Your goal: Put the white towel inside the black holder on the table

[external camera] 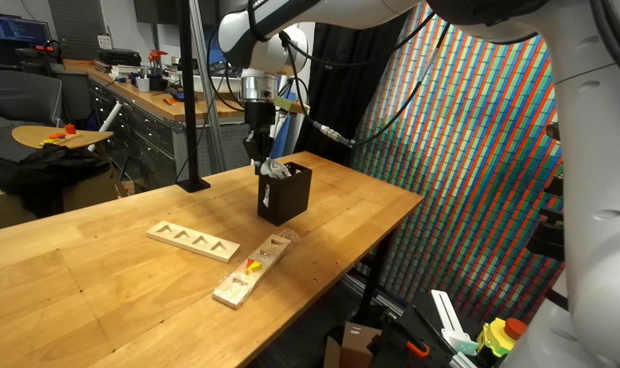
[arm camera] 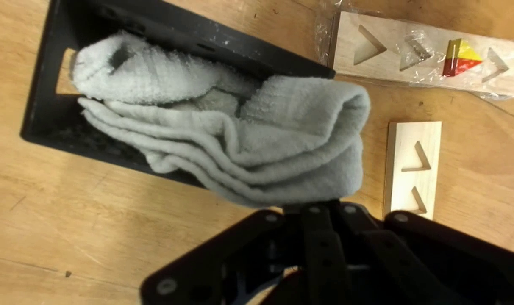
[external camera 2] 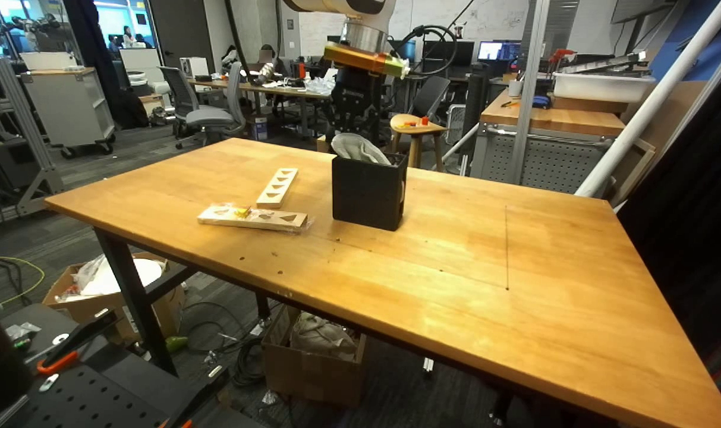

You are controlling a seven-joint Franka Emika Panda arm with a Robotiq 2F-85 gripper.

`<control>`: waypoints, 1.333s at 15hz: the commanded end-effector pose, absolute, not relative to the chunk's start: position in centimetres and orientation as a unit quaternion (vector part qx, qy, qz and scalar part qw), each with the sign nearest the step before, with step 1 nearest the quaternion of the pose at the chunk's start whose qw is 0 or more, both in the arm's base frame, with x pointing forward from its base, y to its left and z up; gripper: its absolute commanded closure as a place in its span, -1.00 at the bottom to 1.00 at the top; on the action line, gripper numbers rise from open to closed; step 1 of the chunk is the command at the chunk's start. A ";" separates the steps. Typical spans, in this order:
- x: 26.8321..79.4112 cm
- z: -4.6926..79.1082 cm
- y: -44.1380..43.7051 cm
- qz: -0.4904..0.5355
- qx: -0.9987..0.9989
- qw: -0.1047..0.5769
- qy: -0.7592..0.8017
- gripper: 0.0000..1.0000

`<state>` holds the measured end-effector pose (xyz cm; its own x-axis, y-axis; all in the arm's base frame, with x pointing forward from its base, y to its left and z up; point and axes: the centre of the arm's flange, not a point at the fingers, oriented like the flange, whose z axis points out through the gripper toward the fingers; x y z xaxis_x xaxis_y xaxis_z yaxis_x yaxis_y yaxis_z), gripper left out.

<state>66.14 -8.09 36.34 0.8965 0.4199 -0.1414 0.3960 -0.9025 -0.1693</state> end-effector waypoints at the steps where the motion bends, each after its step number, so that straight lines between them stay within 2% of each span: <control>1: 63.7 38.5 -8.3 0.074 -0.976 0.053 -0.198 1.00; 20: 63.8 38.0 -15.0 0.075 -0.983 0.073 -0.152 1.00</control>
